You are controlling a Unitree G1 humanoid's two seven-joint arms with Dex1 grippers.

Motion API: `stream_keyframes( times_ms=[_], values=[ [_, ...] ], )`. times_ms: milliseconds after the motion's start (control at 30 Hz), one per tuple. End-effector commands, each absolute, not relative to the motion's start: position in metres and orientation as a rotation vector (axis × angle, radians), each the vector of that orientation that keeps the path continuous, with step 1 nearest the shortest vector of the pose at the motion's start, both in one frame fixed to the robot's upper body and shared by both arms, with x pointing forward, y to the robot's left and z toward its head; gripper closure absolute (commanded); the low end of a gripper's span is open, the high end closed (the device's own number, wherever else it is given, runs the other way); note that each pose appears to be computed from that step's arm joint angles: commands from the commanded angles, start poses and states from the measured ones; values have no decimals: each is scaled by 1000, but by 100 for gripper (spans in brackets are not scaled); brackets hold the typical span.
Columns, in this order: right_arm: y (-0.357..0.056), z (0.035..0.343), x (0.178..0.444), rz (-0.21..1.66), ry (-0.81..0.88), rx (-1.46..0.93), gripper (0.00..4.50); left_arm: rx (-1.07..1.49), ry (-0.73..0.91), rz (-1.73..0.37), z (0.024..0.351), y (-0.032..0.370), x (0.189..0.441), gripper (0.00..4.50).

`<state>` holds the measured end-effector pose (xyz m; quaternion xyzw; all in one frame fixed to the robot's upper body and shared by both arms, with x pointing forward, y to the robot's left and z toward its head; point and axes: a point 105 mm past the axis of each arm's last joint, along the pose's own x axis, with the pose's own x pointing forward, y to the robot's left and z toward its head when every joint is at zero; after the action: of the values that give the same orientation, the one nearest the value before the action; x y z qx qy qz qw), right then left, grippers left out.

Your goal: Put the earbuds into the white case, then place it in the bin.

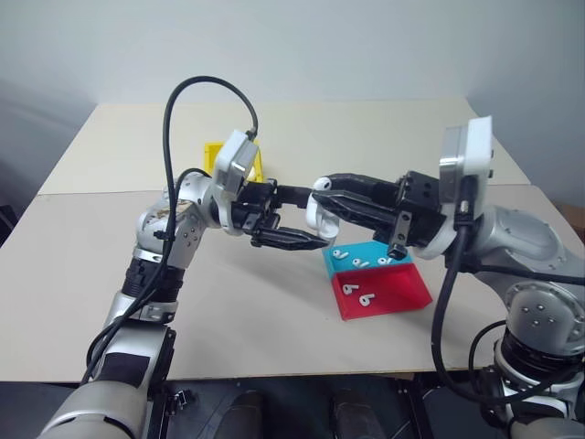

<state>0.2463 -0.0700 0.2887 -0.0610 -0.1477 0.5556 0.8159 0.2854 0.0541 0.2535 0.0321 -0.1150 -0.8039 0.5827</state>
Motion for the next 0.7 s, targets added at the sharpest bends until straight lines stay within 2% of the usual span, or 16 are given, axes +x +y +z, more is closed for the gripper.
stream_keyframes(
  times_ms=[33, 700],
  values=[
    [-74, 293, 243, 1188, -349, -142, 380, 101, -321, -1874, 263, 57, 283, 172],
    [-73, 280, 246, 1184, -289, -194, 380, 97, -347, -1850, 265, 57, 281, 172]
  ],
)
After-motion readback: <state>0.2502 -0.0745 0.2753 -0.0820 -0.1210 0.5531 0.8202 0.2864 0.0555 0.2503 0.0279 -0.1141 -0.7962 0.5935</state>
